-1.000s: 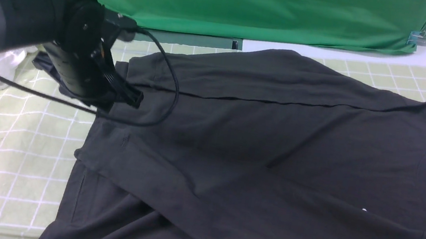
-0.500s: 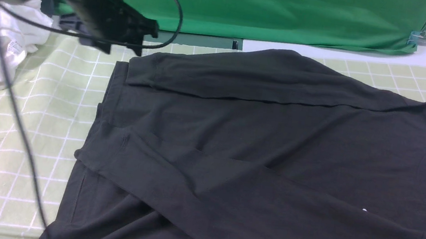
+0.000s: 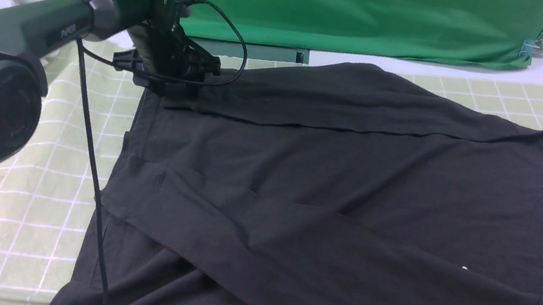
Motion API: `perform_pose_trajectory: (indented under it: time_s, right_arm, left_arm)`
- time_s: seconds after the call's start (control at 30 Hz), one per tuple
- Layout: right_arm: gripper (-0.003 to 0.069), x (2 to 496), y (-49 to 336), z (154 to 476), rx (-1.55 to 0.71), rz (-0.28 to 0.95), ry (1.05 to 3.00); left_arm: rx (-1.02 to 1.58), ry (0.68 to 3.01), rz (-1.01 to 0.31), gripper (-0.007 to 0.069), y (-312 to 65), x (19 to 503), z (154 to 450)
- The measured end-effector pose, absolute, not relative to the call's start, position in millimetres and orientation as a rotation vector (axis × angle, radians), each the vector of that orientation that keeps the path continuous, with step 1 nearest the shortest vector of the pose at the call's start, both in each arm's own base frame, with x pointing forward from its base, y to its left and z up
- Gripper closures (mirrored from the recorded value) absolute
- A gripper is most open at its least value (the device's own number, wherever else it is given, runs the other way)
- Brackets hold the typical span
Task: Fold a long-sleeved shirt over a green coffee tablecloth.
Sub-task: 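Grab the top left corner of the dark shirt with the left gripper, then fold the left side of the dark shirt inward over its body with the left gripper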
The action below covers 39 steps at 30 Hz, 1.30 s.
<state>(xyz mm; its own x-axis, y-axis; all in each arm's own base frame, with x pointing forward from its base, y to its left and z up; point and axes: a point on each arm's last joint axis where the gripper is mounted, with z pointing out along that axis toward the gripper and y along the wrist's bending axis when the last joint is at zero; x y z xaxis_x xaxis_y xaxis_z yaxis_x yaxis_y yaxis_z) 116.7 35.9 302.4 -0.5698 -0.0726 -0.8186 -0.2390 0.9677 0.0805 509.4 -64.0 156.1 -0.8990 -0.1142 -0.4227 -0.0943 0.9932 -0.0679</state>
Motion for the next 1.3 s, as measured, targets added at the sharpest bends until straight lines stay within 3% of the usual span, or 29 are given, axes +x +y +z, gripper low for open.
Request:
perform_pose_trajectory:
  time_s: [0.23, 0.37, 0.4, 0.43, 0.47, 0.93, 1.3]
  right_arm:
    - [0.0463, 116.7, 35.9, 302.4, -0.218, 0.225, 2.174]
    - [0.0462, 116.7, 35.9, 302.4, -0.218, 0.225, 2.174]
    - [0.0462, 116.7, 35.9, 302.4, -0.218, 0.225, 2.174]
    - [0.0462, 116.6, 35.9, 302.2, -0.218, 0.225, 2.176]
    - [0.0462, 116.6, 35.8, 302.2, -0.218, 0.225, 2.177]
    - [0.0462, 115.8, 35.6, 301.0, -0.220, 0.222, 2.193]
    - [0.0466, 116.1, 34.3, 300.9, -0.264, 0.179, 2.185]
  left_arm:
    - [-0.152, 2.709, -0.057, 0.0214, -63.7, 508.9, 156.5]
    - [-0.112, 2.731, -0.049, 0.0464, -63.8, 507.3, 156.0]
    - [-0.106, 2.733, -0.049, 0.0477, -63.8, 507.1, 155.9]
    - [-0.085, 2.739, -0.046, 0.0561, -63.9, 506.5, 156.4]
    - [-0.076, 2.742, -0.045, 0.0582, -63.9, 505.9, 158.0]
    - [-0.007, 2.752, -0.025, 0.0590, -61.3, 487.5, 213.7]
    - [0.056, 2.838, -0.093, 0.0590, -61.2, 443.5, 273.6]
